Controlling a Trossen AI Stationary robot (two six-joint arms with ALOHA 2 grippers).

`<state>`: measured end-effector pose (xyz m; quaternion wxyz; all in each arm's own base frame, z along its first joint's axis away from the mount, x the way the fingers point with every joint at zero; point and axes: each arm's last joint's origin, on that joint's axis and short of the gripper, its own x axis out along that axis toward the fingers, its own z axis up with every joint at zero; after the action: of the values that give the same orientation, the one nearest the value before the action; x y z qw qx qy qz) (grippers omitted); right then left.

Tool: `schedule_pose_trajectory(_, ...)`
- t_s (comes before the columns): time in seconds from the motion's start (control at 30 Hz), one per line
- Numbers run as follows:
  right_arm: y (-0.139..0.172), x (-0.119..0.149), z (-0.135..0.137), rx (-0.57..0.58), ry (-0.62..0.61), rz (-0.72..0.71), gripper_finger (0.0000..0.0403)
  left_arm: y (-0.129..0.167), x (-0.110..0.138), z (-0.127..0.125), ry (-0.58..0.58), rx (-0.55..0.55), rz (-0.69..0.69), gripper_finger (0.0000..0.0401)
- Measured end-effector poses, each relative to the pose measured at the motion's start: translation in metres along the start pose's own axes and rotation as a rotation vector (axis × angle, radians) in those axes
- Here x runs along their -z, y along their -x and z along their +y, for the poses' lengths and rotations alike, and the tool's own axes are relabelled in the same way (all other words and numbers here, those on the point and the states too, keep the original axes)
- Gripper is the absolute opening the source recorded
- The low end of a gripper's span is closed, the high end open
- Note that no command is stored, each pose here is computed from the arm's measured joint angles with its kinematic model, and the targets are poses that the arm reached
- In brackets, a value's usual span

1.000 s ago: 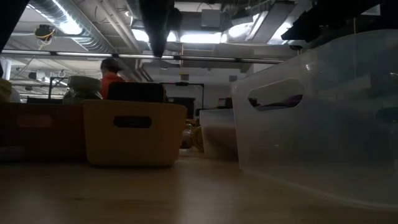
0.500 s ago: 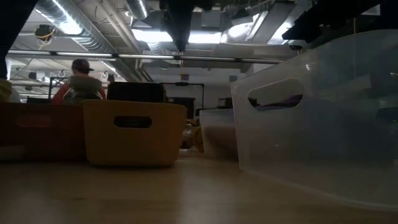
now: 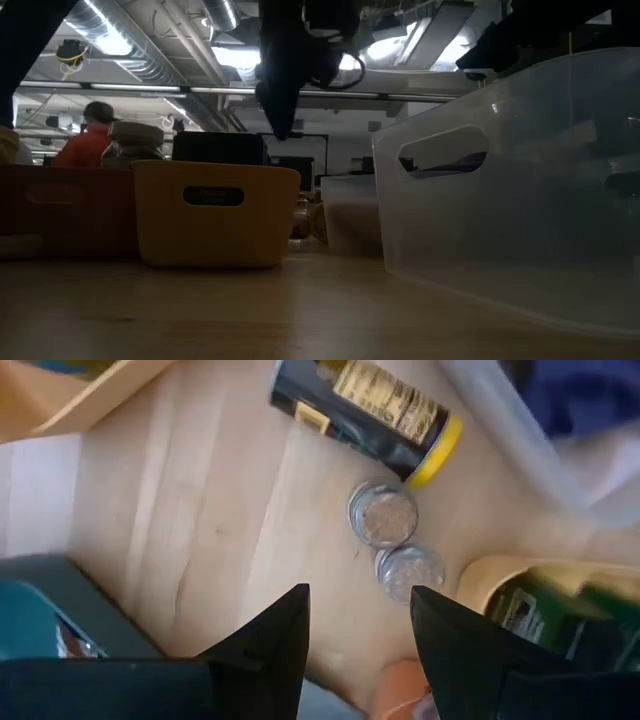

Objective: Sort spices by type
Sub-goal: Put the brown spice bottle into the transparent bin

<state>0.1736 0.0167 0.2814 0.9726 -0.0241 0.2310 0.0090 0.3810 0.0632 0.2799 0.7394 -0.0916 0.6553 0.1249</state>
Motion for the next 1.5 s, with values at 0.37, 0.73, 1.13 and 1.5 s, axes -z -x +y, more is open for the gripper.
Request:
schedule_pose_trajectory(0.37, 0.0, 0.0, 0.0, 0.0, 0.0, 0.0, 0.0257, -0.026, -0.003, -0.003, -0.106, -0.003, -0.055, 0.0159)
schedule_pose_trajectory(0.73, 0.0, 0.0, 0.0, 0.0, 0.0, -0.001, 0.0257, -0.028, -0.005, -0.003, -0.093, -0.002, -0.071, 0.0227)
schedule_pose_trajectory(1.13, 0.0, 0.003, 0.0, 0.0, 0.003, 0.026, 0.0257, -0.048, 0.002, -0.012, -0.096, -0.001, -0.037, 0.025)
schedule_pose_trajectory(1.5, 0.0, 0.003, 0.0, 0.0, 0.003, 0.027, 0.0257, -0.058, 0.002, -0.014, -0.099, 0.003, -0.068, 0.025)
